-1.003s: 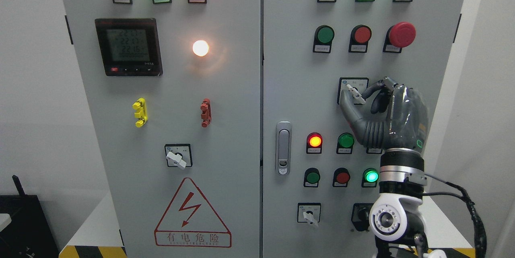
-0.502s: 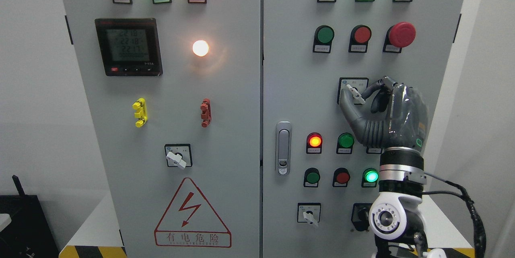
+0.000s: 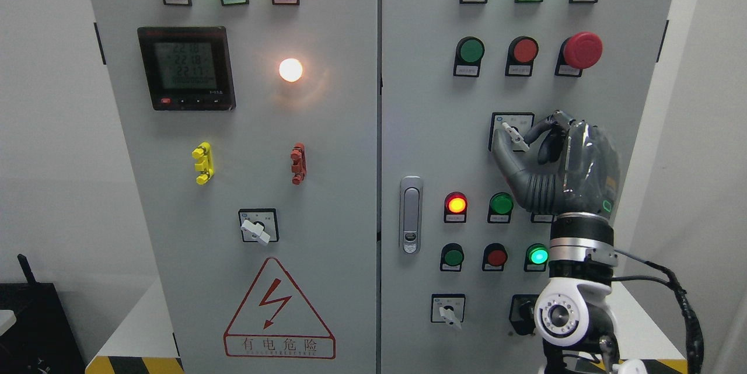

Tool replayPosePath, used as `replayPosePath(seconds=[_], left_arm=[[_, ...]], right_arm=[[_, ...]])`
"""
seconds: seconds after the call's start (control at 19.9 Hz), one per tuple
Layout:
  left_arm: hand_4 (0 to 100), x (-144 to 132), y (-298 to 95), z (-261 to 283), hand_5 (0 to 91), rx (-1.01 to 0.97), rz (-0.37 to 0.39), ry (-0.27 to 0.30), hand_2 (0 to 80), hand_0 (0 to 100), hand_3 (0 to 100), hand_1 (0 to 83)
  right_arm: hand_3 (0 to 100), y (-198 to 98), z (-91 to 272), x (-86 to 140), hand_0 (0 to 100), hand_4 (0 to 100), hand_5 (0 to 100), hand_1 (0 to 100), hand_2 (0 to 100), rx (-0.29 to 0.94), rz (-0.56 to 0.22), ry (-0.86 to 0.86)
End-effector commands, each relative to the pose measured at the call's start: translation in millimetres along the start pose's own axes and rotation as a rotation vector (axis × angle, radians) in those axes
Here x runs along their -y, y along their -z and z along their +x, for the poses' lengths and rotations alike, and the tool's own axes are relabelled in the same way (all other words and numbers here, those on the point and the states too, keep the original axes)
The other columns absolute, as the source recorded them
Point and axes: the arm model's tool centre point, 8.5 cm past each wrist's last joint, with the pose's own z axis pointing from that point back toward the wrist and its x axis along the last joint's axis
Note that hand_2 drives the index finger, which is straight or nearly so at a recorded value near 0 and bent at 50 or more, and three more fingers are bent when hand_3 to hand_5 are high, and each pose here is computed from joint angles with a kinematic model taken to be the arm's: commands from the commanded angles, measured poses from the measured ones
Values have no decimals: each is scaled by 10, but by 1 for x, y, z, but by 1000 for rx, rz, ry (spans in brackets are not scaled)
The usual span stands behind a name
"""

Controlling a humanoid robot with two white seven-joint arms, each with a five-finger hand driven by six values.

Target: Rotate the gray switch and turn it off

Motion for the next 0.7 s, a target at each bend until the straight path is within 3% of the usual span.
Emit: replayPosePath(seconds=[0.0, 0.65], left_arm=[[0, -1, 1, 14, 0, 27, 7, -29, 0, 120, 0, 389], [0, -1, 1, 14, 0, 28, 7, -27, 0, 120, 0, 389]], right_arm=[[965, -1, 5, -5, 339, 943, 1000, 470, 671, 14, 14, 1], [989, 0, 6, -5, 397, 949, 1000, 453, 699, 17, 14, 2]])
